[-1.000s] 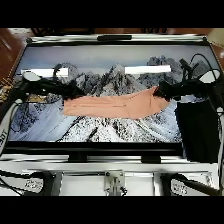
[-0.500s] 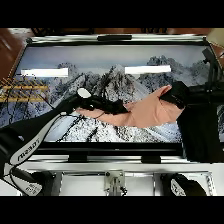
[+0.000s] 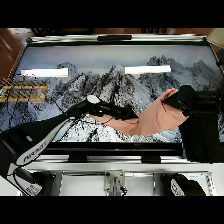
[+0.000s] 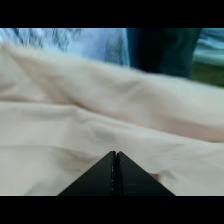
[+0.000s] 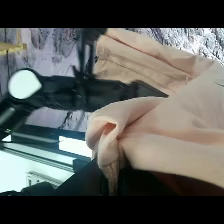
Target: Fold the shirts.
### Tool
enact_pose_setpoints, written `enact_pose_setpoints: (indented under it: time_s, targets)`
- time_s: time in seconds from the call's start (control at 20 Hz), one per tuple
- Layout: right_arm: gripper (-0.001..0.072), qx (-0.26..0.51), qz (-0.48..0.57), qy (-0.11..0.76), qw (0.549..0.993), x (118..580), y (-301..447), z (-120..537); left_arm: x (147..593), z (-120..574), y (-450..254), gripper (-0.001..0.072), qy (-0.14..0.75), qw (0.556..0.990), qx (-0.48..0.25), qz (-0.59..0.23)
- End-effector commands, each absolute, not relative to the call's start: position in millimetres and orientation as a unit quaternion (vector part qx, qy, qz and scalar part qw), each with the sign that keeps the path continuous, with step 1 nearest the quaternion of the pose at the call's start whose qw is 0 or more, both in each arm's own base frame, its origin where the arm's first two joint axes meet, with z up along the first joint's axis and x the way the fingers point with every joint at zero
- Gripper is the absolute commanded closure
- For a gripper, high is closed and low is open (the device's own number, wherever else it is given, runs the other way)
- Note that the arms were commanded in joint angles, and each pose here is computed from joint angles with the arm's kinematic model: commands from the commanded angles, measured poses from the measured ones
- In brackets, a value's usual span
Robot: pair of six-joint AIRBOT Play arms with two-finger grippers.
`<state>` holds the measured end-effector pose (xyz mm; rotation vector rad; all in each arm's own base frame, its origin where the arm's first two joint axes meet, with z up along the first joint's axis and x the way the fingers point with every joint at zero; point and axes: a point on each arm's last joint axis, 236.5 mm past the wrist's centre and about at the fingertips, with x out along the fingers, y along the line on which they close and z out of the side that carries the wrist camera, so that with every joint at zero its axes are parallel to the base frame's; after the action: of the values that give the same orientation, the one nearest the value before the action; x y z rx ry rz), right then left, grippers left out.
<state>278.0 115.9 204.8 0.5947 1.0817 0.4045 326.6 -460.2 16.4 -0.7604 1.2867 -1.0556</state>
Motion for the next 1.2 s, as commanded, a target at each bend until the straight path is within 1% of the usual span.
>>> enact_pose_setpoints:
  time_s: [0.0,0.1,0.2,0.3,0.4,0.5,0.6,0.8,0.85,0.9,0.95,1.0,1.1,1.15]
  targets:
    - [0.0653,0.281,0.183,0.515,0.789,292,114,192,362,62,-405,0.0679,0.511,0.659,-0.300,-0.464]
    - [0.0654,0.284,0.179,0.527,0.781,310,111,176,393,104,-351,0.0679,0.465,0.709,-0.291,-0.443]
    - [0.0653,0.281,0.175,0.552,0.766,324,112,152,416,151,-294,0.0678,0.414,0.752,-0.297,-0.419]
    - [0.0653,0.256,0.174,0.589,0.746,331,125,121,427,195,-240,0.0678,0.361,0.787,-0.306,-0.395]
    - [0.0653,0.232,0.185,0.612,0.733,339,151,93,428,231,-194,0.0678,0.318,0.816,-0.308,-0.373]
    - [0.0653,0.224,0.199,0.614,0.730,354,183,69,421,257,-160,0.0678,0.288,0.835,-0.305,-0.356]
    - [0.0653,0.230,0.213,0.607,0.731,369,219,48,409,273,-139,0.0678,0.273,0.846,-0.298,-0.348]
    - [0.0652,0.265,0.213,0.608,0.717,386,281,0,386,287,-131,0.0677,0.270,0.849,-0.283,-0.356]
    - [0.0615,0.278,0.210,0.605,0.716,390,295,-11,381,286,-135,0.0677,0.275,0.845,-0.280,-0.363]
    - [0.0465,0.295,0.209,0.598,0.715,395,309,-18,377,285,-140,0.0677,0.283,0.840,-0.280,-0.370]
    - [0.0221,0.319,0.209,0.586,0.715,401,321,-19,375,283,-143,0.0677,0.286,0.837,-0.278,-0.374]
    - [0.0183,0.336,0.220,0.570,0.717,407,331,-14,374,282,-146,0.0677,0.288,0.835,-0.278,-0.377]
    - [0.0177,0.347,0.255,0.550,0.715,410,338,5,374,280,-148,0.0677,0.291,0.833,-0.279,-0.378]
    - [0.0177,0.341,0.266,0.551,0.714,408,332,14,374,278,-147,0.0677,0.293,0.833,-0.280,-0.377]
